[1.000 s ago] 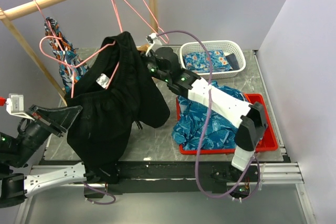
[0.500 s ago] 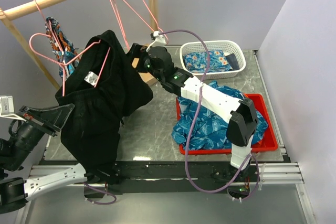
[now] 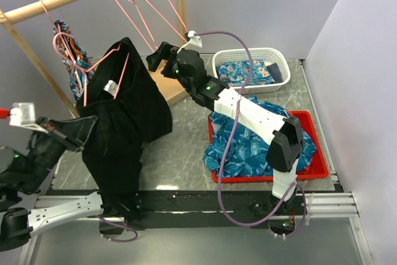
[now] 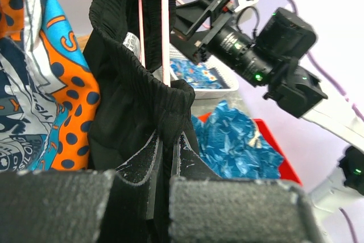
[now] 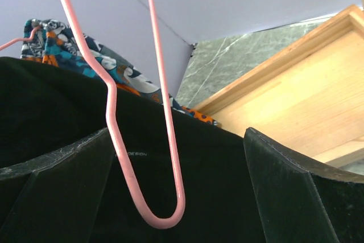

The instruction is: Place the shorts on the hanger

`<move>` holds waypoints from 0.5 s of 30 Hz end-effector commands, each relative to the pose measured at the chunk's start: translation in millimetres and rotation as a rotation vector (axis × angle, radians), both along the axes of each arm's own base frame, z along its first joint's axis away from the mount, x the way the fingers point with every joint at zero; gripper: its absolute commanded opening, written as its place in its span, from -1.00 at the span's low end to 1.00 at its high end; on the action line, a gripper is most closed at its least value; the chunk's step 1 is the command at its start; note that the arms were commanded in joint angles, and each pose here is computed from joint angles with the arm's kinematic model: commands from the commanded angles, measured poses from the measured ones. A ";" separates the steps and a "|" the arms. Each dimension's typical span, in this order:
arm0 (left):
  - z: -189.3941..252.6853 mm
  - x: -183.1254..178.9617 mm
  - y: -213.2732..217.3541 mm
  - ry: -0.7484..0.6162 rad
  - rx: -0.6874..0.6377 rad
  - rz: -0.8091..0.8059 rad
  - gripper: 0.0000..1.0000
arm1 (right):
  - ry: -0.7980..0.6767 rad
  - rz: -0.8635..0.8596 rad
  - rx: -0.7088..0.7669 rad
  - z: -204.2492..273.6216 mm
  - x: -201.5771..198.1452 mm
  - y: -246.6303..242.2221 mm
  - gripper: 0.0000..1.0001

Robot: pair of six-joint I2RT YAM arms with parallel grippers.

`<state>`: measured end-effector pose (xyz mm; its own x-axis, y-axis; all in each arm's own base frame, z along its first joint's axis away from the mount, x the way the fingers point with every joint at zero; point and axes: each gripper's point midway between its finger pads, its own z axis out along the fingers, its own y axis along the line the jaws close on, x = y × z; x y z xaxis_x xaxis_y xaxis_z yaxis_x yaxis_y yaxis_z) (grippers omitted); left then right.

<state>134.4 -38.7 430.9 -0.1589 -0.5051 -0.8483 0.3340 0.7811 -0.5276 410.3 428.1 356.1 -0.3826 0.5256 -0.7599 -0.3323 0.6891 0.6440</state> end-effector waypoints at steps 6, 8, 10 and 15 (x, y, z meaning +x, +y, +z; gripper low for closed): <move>33.3 31.7 -28.6 0.023 -0.107 0.132 -0.98 | -0.028 -0.035 0.028 23.0 5.0 -21.6 0.99; 34.3 38.8 -37.4 0.034 -0.101 0.155 -0.98 | -0.021 -0.027 0.018 22.5 4.9 -22.6 1.00; 38.9 46.2 -38.1 0.044 -0.101 0.208 -0.98 | -0.016 -0.011 0.006 19.7 4.2 -20.7 1.00; 50.9 59.2 -34.3 0.071 -0.090 0.335 -0.98 | -0.007 0.020 -0.010 21.0 1.9 -19.1 1.00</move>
<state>184.8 -93.4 440.0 -0.1528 -0.4782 -0.8649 0.1283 0.8581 -0.4971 418.1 417.0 342.8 -0.4107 0.4955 -0.7654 -0.3103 0.7133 0.6284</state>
